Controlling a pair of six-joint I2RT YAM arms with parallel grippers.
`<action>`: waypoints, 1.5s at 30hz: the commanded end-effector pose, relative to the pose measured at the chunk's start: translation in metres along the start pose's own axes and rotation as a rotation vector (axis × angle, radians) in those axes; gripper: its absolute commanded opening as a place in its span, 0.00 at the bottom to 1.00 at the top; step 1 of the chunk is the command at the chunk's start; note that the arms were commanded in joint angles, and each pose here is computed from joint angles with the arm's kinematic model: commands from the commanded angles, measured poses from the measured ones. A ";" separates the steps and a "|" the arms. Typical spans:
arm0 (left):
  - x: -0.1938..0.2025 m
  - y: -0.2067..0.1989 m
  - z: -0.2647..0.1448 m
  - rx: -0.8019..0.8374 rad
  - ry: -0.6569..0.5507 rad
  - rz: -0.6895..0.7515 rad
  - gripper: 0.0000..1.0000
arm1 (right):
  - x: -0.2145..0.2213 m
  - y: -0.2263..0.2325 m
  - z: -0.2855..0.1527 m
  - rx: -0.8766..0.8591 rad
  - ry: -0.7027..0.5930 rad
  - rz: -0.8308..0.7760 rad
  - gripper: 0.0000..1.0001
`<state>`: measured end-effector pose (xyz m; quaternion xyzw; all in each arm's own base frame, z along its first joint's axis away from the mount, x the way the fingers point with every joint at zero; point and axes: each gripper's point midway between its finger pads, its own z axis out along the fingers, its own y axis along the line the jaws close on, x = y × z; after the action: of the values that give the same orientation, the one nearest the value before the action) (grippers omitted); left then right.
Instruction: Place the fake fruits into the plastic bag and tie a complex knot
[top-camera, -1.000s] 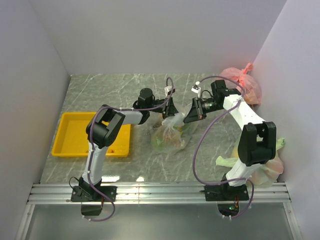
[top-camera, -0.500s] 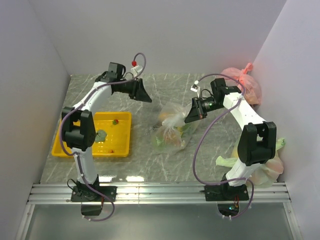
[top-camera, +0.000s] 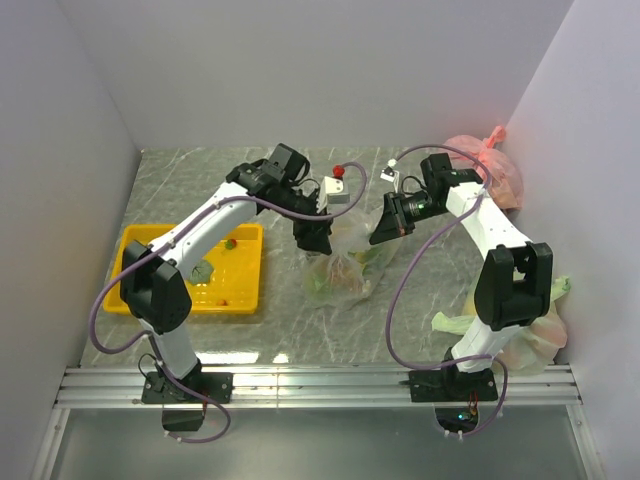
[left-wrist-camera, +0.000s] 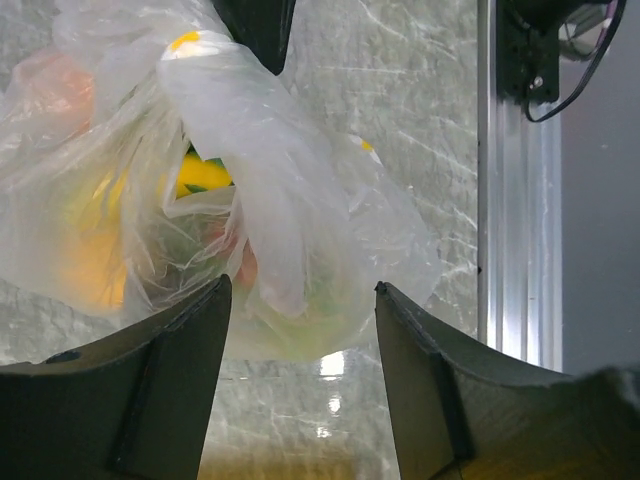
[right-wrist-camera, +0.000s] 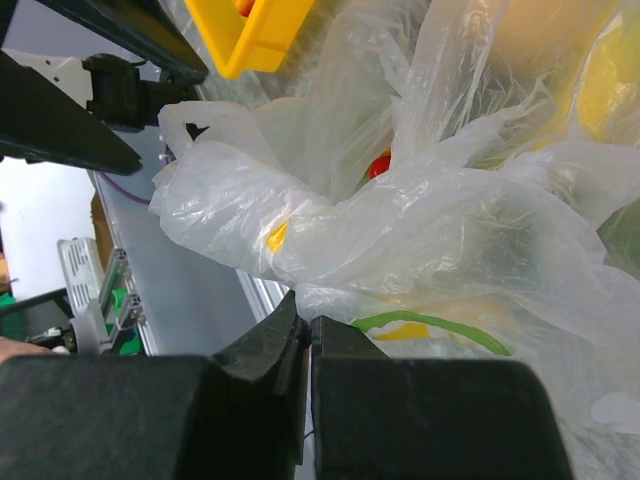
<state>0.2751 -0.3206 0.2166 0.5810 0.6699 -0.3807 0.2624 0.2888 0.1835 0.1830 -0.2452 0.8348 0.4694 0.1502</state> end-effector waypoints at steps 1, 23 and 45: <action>-0.008 0.006 -0.003 -0.033 0.002 0.093 0.64 | -0.015 0.009 -0.003 0.001 -0.020 -0.038 0.00; 0.048 0.104 -0.044 -0.315 0.039 -0.162 0.00 | 0.000 -0.004 -0.027 0.021 0.041 -0.011 0.00; 0.105 0.164 -0.116 -0.601 0.076 -0.391 0.00 | 0.034 -0.071 -0.095 0.202 0.083 -0.010 0.00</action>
<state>0.3919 -0.2277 0.1694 0.4236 0.8050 -0.2894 0.2981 0.3121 0.1047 0.1771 -0.2683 0.8402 0.4316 0.1894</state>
